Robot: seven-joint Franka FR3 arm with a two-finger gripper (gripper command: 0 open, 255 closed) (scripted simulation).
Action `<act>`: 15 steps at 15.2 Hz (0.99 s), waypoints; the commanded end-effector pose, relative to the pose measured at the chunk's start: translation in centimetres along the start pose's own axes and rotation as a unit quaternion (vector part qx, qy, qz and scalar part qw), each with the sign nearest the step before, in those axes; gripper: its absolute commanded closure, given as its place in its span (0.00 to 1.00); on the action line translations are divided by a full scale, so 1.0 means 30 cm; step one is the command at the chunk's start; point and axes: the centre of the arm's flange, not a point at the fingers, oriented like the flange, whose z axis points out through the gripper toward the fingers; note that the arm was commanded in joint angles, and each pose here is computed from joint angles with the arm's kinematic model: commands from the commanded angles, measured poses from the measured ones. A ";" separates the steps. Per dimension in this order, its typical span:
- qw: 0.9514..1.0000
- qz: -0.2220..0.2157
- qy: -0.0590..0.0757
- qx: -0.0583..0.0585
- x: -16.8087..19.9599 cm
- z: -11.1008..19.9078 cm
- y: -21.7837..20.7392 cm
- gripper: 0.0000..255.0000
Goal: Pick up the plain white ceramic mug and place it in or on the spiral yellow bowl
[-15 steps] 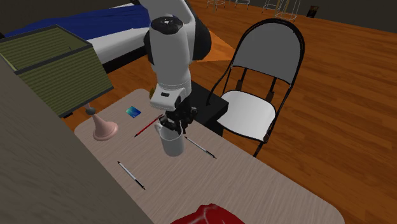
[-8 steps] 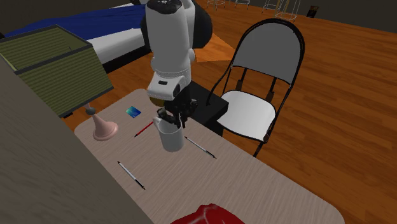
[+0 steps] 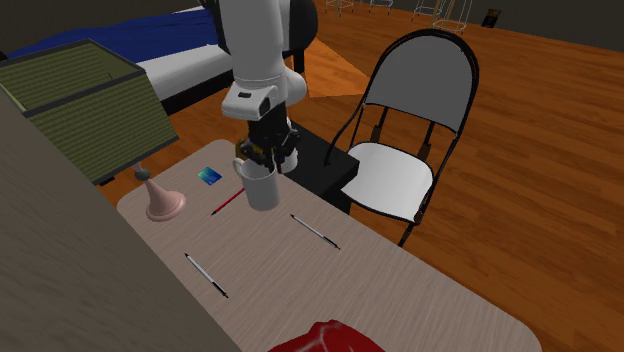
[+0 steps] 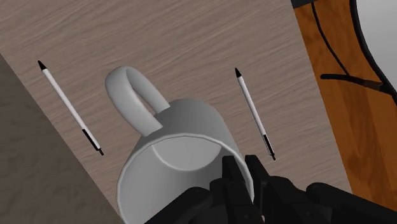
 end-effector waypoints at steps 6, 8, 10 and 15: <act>1.000 0.000 0.000 0.000 -0.296 -0.062 -0.018 1.00; 1.000 0.000 0.000 0.000 -0.382 -0.080 -0.025 1.00; 1.000 0.000 0.000 0.000 -0.468 -0.097 -0.032 1.00; 1.000 0.000 0.000 0.000 -0.683 -0.140 -0.049 1.00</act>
